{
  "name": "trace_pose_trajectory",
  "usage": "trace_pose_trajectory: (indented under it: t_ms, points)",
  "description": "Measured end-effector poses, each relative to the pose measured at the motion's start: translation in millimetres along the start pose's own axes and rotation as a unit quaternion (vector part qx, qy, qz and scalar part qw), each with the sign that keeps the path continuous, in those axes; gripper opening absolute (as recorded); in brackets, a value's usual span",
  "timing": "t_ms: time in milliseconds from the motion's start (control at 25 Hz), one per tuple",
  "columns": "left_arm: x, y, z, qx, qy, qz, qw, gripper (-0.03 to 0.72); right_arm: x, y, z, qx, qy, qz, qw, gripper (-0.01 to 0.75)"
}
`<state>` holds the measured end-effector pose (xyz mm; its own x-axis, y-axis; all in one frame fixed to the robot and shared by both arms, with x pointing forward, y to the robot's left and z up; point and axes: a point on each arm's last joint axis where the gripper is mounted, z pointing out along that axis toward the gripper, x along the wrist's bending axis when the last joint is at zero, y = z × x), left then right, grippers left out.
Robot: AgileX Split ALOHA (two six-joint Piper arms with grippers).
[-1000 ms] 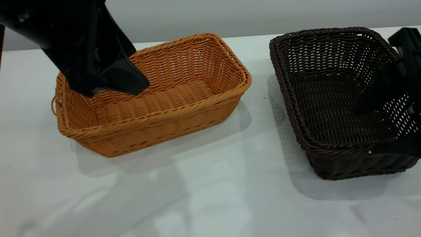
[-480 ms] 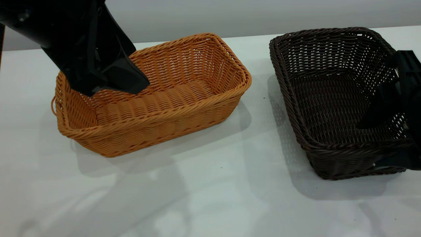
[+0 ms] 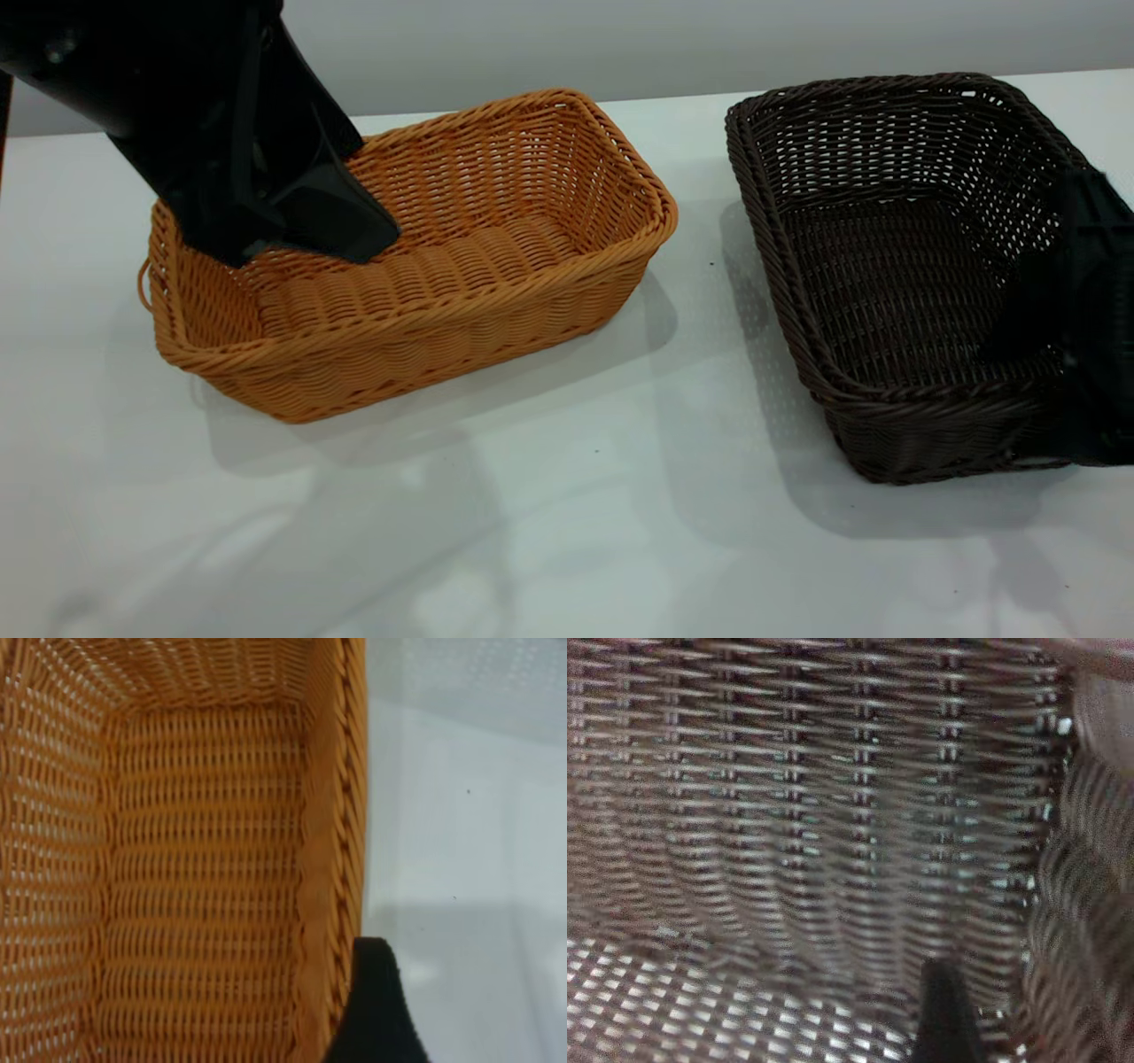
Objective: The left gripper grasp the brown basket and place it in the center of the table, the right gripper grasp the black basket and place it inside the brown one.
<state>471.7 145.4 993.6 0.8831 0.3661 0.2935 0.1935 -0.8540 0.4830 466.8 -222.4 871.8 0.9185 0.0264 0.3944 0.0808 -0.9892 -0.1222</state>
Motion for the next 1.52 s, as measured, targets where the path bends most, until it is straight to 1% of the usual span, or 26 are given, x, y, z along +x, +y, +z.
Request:
trace_pose_trajectory:
  t_ms: [200, 320, 520, 680, 840, 1000, 1120, 1280, 1520]
  points:
    - [-0.5, -0.5, 0.0, 0.003, -0.003, 0.000, 1.000, 0.455, -2.3, 3.1, 13.9, -0.017, -0.017, 0.002, 1.000, 0.440]
    - [-0.7, -0.6, 0.0, 0.003, -0.004, 0.000, 1.000, 0.452, -7.0, 5.0, 21.6, -0.024, -0.033, 0.002, 0.999, 0.421]
    - [-0.7, -0.5, 0.0, 0.003, -0.004, -0.001, 1.000, 0.449, -9.1, 6.2, 25.1, -0.029, -0.040, 0.001, 0.999, 0.349]
    - [-0.7, -0.5, 0.0, 0.003, -0.004, -0.001, 1.000, 0.449, -8.1, 7.3, 25.1, -0.035, -0.034, -0.002, 0.999, 0.252]
    - [-0.4, -0.2, 0.3, 0.001, -0.002, -0.002, 1.000, 0.433, -8.2, 7.2, 25.2, -0.034, -0.035, -0.002, 0.999, 0.251]
    - [0.4, -0.6, 4.5, 0.003, 0.000, 0.004, 1.000, 0.381, -8.0, 7.5, 25.2, -0.036, -0.033, -0.002, 0.999, 0.251]
    - [0.8, -2.7, 17.4, 0.011, -0.003, 0.003, 1.000, 0.342, -7.9, 7.6, 25.2, -0.036, -0.033, -0.002, 0.999, 0.251]
    - [0.2, -6.0, 40.1, 0.042, -0.030, -0.002, 0.999, 0.330, -8.2, 7.2, 25.2, -0.034, -0.035, -0.007, 0.999, 0.251]
    - [10.4, 3.8, 74.6, 0.076, -0.063, -0.019, 0.995, 0.328, -8.6, 6.6, 25.0, -0.030, -0.038, -0.029, 0.998, 0.247]
